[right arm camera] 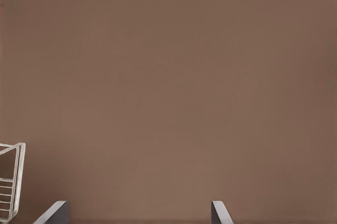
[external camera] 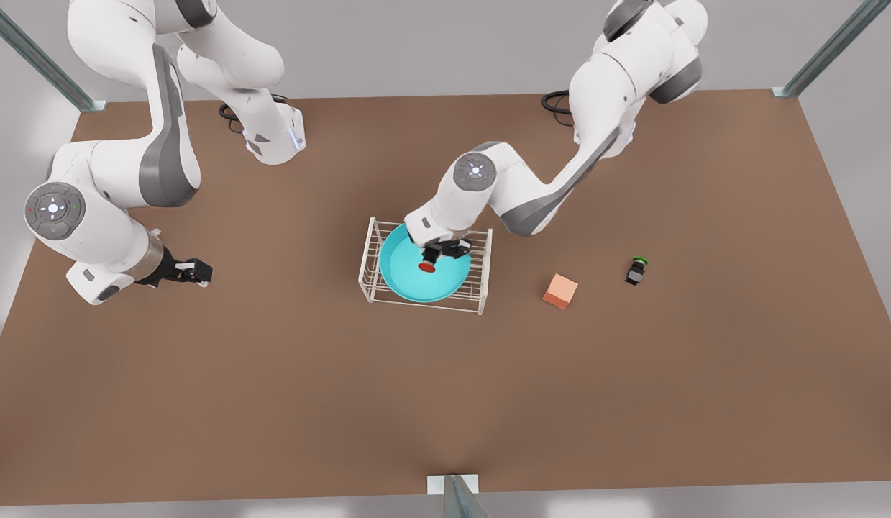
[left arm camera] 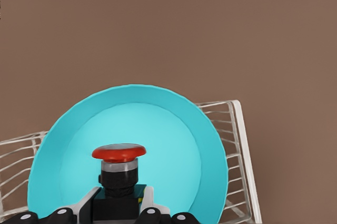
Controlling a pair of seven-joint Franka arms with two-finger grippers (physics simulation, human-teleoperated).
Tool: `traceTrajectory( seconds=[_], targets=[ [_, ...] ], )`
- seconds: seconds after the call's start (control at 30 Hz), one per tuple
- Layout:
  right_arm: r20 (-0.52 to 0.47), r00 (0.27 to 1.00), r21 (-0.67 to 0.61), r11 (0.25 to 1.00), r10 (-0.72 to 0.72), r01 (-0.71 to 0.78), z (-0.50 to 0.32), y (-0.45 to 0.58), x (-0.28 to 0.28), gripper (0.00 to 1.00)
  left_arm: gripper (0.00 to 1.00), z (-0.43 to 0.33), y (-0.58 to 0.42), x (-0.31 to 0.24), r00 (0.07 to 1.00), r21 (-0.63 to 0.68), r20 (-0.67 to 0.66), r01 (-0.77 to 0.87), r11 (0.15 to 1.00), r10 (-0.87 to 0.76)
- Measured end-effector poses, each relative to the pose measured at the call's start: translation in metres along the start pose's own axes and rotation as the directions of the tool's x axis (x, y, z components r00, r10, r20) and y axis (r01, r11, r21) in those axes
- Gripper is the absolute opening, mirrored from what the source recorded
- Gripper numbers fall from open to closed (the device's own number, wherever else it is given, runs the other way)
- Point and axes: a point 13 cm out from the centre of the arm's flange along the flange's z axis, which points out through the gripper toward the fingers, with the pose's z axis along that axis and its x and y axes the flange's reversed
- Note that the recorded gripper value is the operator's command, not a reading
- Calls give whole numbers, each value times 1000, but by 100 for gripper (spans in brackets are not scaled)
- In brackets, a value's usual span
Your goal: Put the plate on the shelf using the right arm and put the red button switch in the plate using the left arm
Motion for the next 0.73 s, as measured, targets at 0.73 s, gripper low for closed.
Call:
traceTrajectory(
  seconds=[0.73],
  targets=[
    [-1, 1000, 0, 1000, -8, 8, 0, -1, 0, 100, 100, -228, 442, 51, 782, -215, -4, 608, 764, -623]
  ],
)
